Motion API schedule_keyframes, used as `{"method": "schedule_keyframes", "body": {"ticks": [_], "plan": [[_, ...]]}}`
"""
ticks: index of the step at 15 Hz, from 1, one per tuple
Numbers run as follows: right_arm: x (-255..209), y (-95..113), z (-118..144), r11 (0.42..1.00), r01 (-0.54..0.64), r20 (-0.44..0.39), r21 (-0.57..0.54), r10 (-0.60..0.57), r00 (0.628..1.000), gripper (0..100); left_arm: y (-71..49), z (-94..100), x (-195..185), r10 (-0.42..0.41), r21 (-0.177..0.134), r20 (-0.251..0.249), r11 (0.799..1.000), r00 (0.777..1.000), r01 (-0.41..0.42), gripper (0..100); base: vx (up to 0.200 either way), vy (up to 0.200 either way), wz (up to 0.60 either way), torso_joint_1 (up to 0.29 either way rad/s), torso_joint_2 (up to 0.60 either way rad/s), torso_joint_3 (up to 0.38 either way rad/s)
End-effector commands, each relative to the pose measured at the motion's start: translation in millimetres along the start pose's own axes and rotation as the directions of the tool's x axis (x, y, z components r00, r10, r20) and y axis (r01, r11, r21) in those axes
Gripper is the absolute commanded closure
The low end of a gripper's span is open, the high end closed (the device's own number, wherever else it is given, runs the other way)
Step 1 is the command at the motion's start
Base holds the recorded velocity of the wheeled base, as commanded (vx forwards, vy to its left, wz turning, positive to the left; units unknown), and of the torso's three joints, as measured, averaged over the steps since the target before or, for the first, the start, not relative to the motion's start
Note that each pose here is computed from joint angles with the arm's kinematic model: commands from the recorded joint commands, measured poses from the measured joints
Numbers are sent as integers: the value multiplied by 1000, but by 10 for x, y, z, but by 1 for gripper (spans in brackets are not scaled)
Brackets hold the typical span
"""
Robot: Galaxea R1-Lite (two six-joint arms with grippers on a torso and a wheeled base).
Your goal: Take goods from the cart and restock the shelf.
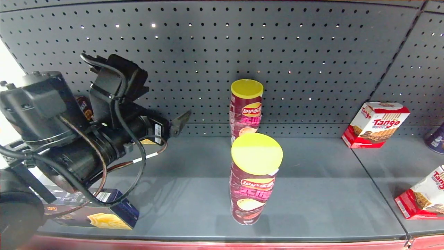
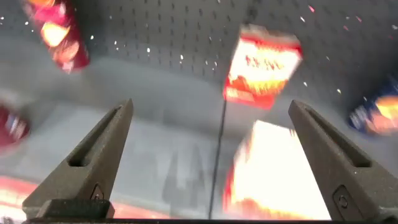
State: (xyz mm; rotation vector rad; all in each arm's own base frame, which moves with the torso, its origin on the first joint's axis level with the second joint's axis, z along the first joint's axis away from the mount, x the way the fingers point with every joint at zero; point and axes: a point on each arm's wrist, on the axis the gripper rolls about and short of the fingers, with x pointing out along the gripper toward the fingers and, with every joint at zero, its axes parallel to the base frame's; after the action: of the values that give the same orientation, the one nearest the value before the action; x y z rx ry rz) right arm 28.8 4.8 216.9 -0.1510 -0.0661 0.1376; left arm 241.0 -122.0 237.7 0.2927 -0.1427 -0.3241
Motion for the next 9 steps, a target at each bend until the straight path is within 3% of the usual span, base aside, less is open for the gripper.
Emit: {"method": "schedule_keyframes", "body": {"ticks": [1, 3, 4, 9], "plan": [[-649, 70, -867, 998, -7, 13, 57, 6, 1000, 0, 40, 92, -90, 8, -4, 29, 1000, 1000, -8, 0, 0, 0, 0, 0, 0, 0], [-557, 112, -1049, 990, -21, 23, 138, 18, 1000, 0, 77, 150, -185, 17, -7, 50, 1000, 999, -17, 0, 0, 0, 0, 0, 0, 0], [-513, 152, -1231, 989, -47, -13, 143, 49, 999, 0, 98, 175, -245, 22, -10, 60, 1000, 998, -21, 0, 0, 0, 0, 0, 0, 0], [-526, 176, -1364, 986, -87, -144, 144, 108, 984, 0, 136, 180, -464, 30, -12, 70, 999, 997, -29, 0, 0, 0, 0, 0, 0, 0]]}}
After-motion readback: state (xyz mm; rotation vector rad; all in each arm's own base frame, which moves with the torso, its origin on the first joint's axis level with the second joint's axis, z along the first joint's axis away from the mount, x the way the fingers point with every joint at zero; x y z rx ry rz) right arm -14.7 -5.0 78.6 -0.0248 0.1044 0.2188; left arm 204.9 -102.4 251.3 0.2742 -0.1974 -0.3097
